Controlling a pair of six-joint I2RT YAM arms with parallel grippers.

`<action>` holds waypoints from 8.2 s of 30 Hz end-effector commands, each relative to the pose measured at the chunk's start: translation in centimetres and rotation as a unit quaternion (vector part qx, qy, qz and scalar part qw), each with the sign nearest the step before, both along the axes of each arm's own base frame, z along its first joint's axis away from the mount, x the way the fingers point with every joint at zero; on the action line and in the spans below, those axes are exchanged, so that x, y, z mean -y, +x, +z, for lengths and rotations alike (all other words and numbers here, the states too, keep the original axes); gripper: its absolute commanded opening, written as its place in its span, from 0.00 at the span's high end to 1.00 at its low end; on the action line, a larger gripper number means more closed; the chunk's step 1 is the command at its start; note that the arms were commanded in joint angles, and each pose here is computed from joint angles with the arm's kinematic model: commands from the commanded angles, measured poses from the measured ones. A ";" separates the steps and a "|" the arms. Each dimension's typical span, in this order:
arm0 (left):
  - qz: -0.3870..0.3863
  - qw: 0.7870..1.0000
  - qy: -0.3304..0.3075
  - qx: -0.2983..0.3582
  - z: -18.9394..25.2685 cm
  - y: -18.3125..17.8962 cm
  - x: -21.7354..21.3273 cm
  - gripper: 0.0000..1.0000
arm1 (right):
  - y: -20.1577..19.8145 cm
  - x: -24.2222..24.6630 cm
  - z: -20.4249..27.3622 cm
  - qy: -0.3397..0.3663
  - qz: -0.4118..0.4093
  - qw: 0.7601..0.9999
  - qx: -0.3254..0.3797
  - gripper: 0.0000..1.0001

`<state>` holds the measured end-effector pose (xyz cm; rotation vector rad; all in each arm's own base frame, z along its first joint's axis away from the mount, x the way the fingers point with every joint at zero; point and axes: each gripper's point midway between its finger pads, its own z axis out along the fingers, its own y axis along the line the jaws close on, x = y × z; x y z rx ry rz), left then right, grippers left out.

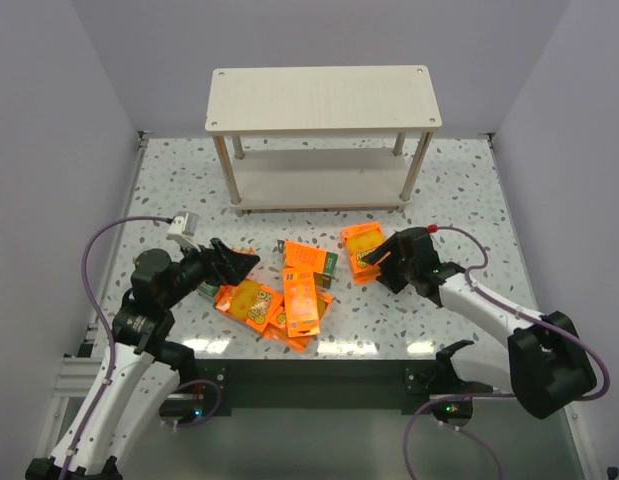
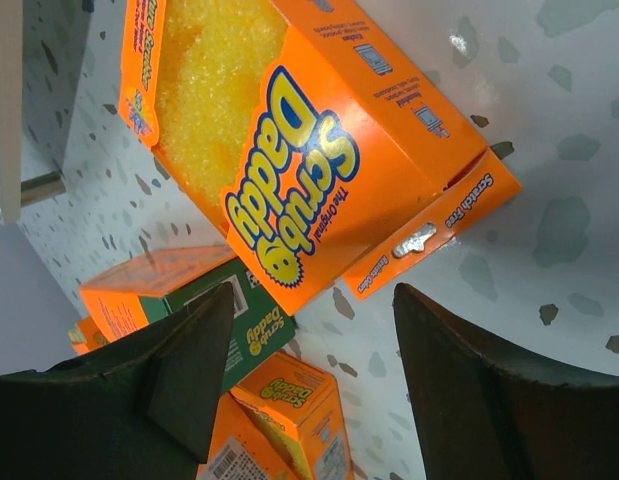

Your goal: Place and organize the cleaning sponges onto the shelf

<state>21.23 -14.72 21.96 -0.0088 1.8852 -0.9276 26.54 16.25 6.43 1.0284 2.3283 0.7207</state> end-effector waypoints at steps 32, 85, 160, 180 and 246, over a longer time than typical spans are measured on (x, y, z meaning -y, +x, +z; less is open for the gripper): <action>-0.009 1.000 -0.015 0.010 0.4 0.1 0.5 0.00 | 4.2 3.8 0.0 -0.094 0.040 0.995 0.003 0.21; 0.003 1.000 -0.014 0.009 0.5 -0.5 0.0 0.00 | 2.8 4.3 4.8 -0.049 0.002 0.993 0.105 1.00; 0.002 1.000 -0.015 0.013 1.4 -0.4 0.0 0.00 | 12.7 5.4 10.3 0.148 -0.234 0.940 0.198 1.00; 0.001 1.000 -0.018 0.004 1.3 -0.1 0.2 0.00 | 20.0 3.8 10.5 0.109 -0.344 0.912 0.194 1.00; -0.099 0.993 -0.017 -0.066 -3.4 0.3 4.7 0.09 | -2.7 -5.8 10.3 -0.100 0.362 0.897 0.232 0.21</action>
